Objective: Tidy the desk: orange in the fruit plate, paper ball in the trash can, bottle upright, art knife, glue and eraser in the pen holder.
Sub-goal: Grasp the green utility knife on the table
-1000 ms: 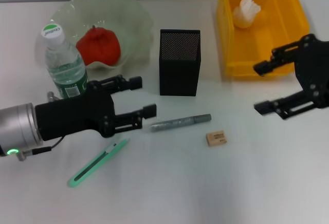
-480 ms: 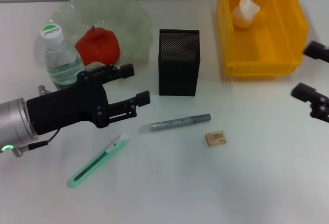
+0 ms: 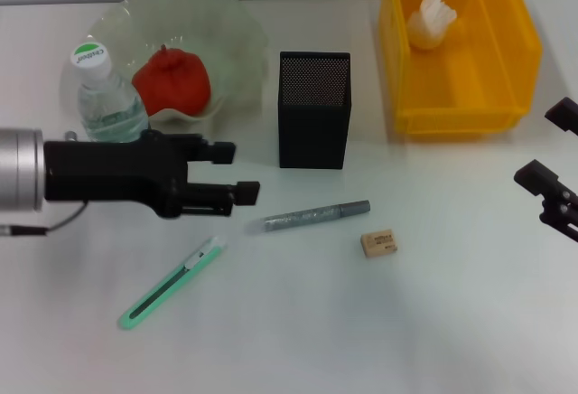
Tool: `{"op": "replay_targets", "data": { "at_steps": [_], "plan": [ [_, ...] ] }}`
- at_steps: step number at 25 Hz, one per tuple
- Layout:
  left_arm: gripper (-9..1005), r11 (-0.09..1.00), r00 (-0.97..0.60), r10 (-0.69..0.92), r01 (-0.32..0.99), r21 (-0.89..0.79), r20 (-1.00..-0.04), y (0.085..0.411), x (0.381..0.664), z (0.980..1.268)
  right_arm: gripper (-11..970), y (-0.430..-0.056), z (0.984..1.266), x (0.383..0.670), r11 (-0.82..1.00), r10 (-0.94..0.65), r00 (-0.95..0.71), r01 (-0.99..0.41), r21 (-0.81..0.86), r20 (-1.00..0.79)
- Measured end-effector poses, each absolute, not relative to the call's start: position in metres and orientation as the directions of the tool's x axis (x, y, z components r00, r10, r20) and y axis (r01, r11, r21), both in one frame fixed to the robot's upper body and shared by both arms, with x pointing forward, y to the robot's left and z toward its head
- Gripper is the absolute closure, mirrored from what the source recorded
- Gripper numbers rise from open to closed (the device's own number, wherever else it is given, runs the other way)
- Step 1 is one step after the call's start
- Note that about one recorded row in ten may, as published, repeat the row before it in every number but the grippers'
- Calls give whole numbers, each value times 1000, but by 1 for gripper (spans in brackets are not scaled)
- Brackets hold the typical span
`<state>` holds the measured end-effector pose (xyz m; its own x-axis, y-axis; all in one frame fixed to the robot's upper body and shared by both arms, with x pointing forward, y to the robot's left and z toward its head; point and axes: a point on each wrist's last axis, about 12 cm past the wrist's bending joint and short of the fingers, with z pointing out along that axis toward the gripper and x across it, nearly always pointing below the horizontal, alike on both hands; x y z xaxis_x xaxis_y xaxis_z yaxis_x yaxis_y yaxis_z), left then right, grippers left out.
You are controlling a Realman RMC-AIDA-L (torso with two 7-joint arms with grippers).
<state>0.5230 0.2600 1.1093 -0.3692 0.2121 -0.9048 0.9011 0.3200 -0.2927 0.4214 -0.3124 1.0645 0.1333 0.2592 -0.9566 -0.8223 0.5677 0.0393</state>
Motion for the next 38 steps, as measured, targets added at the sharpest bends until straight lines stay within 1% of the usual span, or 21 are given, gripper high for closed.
{"op": "replay_targets", "data": {
  "at_steps": [1,3,5,6,7,8,10,12,17,23,32,38],
  "plan": [
    [241,408,-508,319,835,-368,-800,259,533,1137,193,-312,1064,422,569,259,132,-821,41,-957],
    [241,458,-568,343,796,-395,-748,256,535,1149,193,-311,1064,425,573,254,128,-819,42,-959],
    [241,512,-608,383,766,-387,-695,250,536,1162,193,-310,1063,429,578,246,123,-815,44,-961],
    [241,553,-631,414,747,-369,-656,245,536,1169,193,-309,1063,431,581,243,122,-813,44,-962],
    [241,616,-664,465,717,-325,-585,235,536,1178,193,-309,1062,433,584,240,120,-811,45,-963],
    [241,616,-664,465,717,-325,-585,235,536,1178,193,-308,1062,434,585,239,118,-810,46,-964],
    [241,644,-686,518,706,-295,-511,219,535,1185,193,-307,1061,436,588,240,116,-807,49,-964],
    [241,646,-698,552,704,-295,-456,204,533,1187,193,-307,1061,437,591,239,117,-805,49,-964],
    [252,661,-716,608,696,-280,-343,167,529,1182,192,-309,1059,439,612,223,111,-789,51,-969],
    [266,680,-710,629,700,-219,-315,154,533,1178,192,-312,1057,443,629,205,97,-776,55,-974],
    [286,728,-742,650,670,-144,-165,161,547,1153,193,-315,1055,450,658,178,87,-751,53,-980],
    [300,720,-731,665,682,-129,-152,157,550,1150,192,-313,1055,453,660,174,85,-749,52,-981]
  ]
}}
